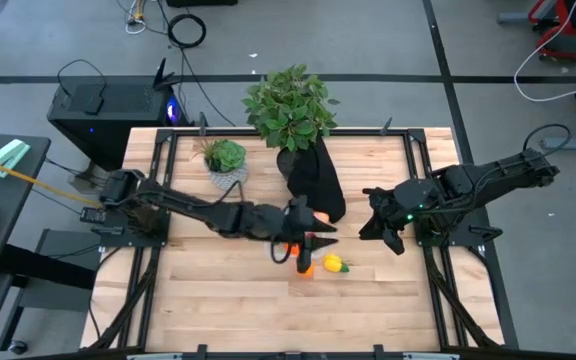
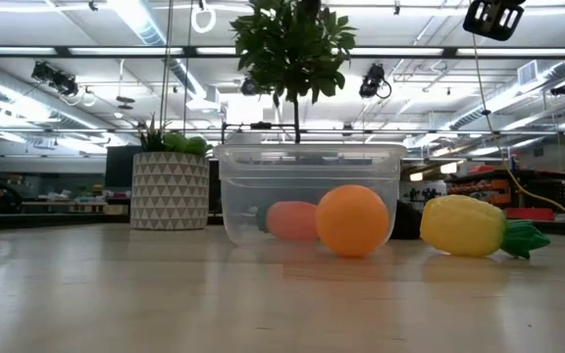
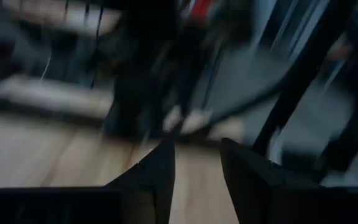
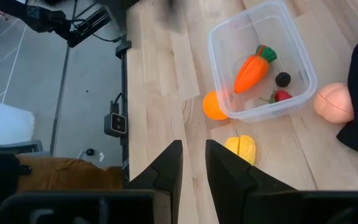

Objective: Pick and placing Produce into tupperware
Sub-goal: Put the yellow pineapple into the transparent bin

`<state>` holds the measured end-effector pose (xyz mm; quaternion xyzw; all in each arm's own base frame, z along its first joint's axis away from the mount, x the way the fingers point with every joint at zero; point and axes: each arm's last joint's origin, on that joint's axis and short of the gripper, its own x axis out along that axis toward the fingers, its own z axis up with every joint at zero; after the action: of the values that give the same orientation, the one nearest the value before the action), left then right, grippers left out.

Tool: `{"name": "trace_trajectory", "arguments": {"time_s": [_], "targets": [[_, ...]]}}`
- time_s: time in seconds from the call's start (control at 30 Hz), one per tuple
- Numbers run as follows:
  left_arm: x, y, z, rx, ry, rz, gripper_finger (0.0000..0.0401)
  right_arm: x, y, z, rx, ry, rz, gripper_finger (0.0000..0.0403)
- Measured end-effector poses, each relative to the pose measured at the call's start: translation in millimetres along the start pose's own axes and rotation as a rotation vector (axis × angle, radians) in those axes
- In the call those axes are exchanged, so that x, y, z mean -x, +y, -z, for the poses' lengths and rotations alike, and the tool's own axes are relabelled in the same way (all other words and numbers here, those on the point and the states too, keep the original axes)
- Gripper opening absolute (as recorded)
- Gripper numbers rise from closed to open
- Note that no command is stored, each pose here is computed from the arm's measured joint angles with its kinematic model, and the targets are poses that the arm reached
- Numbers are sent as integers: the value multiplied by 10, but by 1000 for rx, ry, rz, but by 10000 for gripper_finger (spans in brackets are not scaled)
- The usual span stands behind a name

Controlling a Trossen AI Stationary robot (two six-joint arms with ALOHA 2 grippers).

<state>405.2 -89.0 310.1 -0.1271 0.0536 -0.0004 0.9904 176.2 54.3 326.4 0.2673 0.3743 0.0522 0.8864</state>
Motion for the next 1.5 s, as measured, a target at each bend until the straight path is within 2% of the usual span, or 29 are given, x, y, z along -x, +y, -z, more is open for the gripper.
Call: {"name": "trace_trajectory", "arguments": {"time_s": [0.1, 0.27, 0.47, 0.6, 0.83, 1.03, 1.27, 1.5], "targets": [[21, -131, -120, 50, -218, 53, 123, 0, 0, 0, 0, 0, 0, 78], [107, -136, -44, 103, -410, 29, 105, 0, 0, -1, 2, -1, 0, 78], [378, 84, 364, 243, -602, 29, 89, 0, 1, 0, -13, -1, 0, 78], [643, 214, 623, 271, -676, 46, 79, 0, 1, 0, -18, -1, -1, 78], [1035, 460, 943, 261, -591, -43, 66, 0, 2, -2, -46, -2, -2, 78], [1416, 686, 988, 266, -581, -83, 64, -60, 22, 10, -66, 20, 5, 78], [1791, 826, 1011, 264, -597, -97, 63, -329, 135, 93, -86, 97, 45, 78], [1952, 876, 1106, 298, -572, -80, 62, -710, 238, 258, -116, 206, 134, 78]]}}
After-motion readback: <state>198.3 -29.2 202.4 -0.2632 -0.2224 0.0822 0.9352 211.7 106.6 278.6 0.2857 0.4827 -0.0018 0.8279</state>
